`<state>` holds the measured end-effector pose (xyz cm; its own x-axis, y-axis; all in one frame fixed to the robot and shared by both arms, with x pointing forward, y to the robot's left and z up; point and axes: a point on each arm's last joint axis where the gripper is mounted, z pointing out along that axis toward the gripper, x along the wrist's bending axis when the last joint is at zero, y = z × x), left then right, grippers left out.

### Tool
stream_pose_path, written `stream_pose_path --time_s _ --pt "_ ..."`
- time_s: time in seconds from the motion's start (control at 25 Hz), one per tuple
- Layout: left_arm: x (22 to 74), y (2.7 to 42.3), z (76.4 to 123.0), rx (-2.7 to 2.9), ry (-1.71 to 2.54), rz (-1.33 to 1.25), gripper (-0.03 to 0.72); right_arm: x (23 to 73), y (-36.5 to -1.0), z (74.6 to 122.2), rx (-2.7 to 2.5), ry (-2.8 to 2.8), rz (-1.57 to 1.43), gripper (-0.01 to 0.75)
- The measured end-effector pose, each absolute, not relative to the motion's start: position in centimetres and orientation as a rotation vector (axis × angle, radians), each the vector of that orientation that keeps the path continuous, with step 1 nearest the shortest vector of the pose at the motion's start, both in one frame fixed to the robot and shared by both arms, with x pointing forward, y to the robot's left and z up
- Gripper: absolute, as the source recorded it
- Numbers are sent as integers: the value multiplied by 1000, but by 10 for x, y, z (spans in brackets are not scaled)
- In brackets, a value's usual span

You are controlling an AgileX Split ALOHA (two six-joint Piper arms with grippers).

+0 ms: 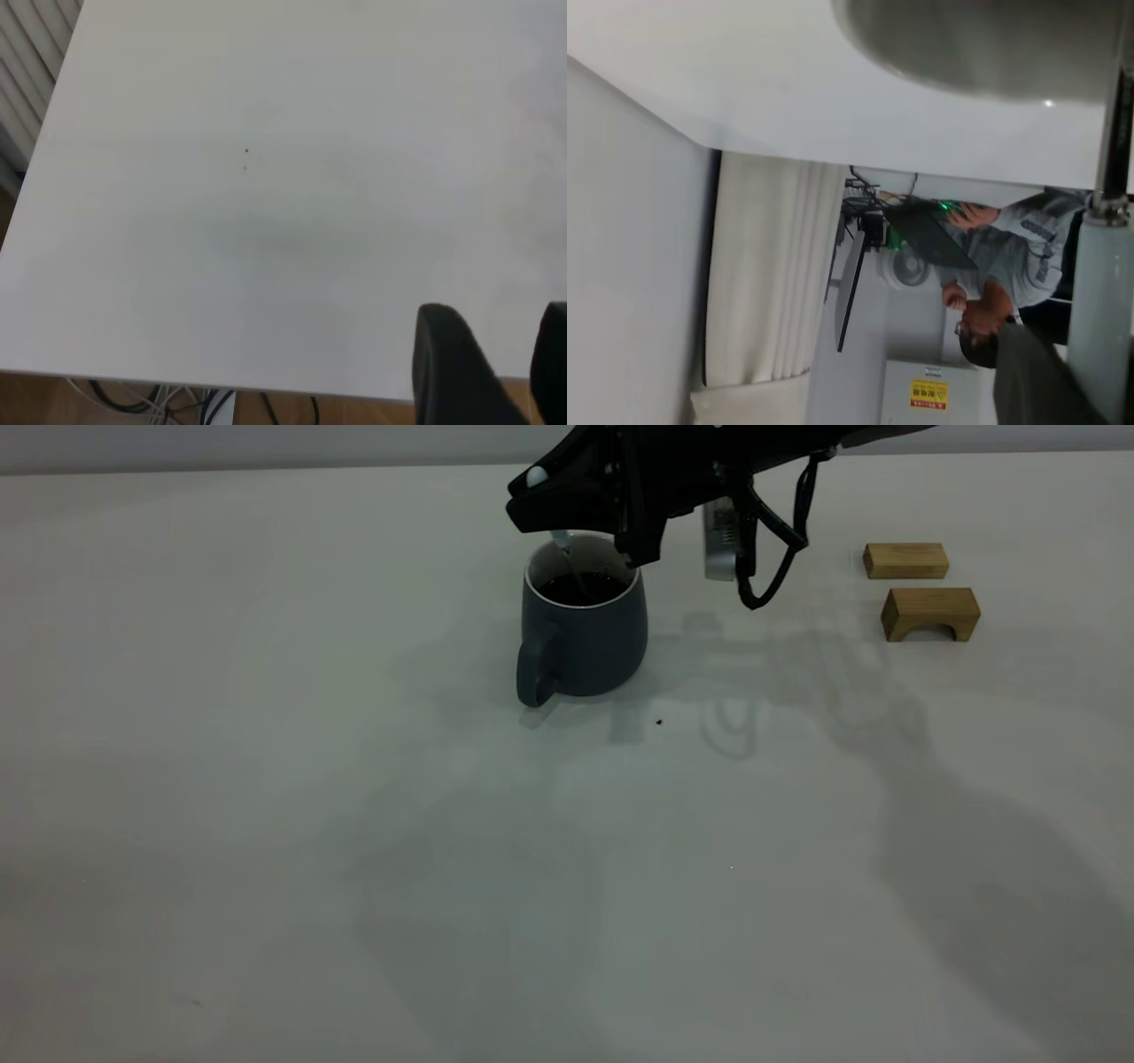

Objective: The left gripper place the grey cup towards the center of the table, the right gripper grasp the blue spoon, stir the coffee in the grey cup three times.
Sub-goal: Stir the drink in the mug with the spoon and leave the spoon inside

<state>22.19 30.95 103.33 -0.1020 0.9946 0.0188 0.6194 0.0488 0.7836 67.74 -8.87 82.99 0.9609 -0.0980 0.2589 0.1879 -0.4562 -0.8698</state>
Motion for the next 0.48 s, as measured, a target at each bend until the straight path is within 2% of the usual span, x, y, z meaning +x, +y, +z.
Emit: stream_pose_path --time_s 0.24,0.48 --pt "222 309 1033 1621 1780 879 299 675 -80 830 -2010 -239 -442 123" --pt "222 309 1033 1621 1780 879 299 681 -95 825 -2040 -211 -444 123"
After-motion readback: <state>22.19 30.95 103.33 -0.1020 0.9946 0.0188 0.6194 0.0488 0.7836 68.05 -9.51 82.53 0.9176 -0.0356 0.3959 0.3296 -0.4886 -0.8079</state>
